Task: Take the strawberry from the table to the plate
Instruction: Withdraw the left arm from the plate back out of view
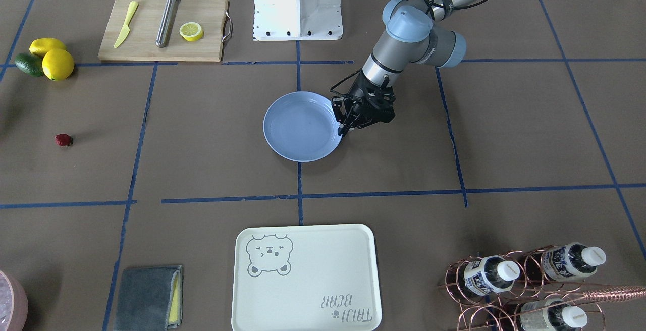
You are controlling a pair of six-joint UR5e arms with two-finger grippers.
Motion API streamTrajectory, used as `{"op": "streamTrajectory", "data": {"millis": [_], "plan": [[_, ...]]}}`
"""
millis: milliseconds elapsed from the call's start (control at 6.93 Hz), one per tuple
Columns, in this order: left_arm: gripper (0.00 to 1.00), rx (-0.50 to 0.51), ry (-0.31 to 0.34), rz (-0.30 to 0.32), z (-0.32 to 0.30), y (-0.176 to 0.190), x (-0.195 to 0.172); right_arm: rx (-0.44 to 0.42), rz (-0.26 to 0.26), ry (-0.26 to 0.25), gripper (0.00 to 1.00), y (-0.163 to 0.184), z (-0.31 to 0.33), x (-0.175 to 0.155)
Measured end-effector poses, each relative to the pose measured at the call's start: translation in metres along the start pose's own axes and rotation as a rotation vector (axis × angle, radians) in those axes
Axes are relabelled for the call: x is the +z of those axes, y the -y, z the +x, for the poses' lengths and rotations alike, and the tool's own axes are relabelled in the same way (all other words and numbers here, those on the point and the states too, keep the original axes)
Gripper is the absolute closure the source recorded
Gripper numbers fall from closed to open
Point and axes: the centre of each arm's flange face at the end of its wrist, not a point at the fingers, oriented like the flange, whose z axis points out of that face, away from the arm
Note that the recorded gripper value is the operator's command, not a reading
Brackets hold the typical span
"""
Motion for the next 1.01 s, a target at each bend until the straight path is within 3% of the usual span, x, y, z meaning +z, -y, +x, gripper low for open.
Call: {"op": "streamTrajectory", "data": {"millis": [144,577,721,1010], "plan": [[0.00,0.003,-0.001,0.000,0.001,0.000,0.000,-0.002,0.000,0.000,0.00,-0.001,0.000,0.000],[0.00,0.039,0.004,0.010,-0.001,0.009,-0.017,-0.015,0.003,-0.002,0.00,-0.002,-0.001,-0.001],[0.00,0.103,0.050,0.011,-0.005,0.029,-0.047,-0.019,0.006,-0.001,0.00,-0.001,-0.002,-0.003],[0.00,0.239,0.209,-0.034,-0.038,0.102,-0.150,-0.038,0.020,0.003,0.00,0.005,-0.012,-0.008]]}}
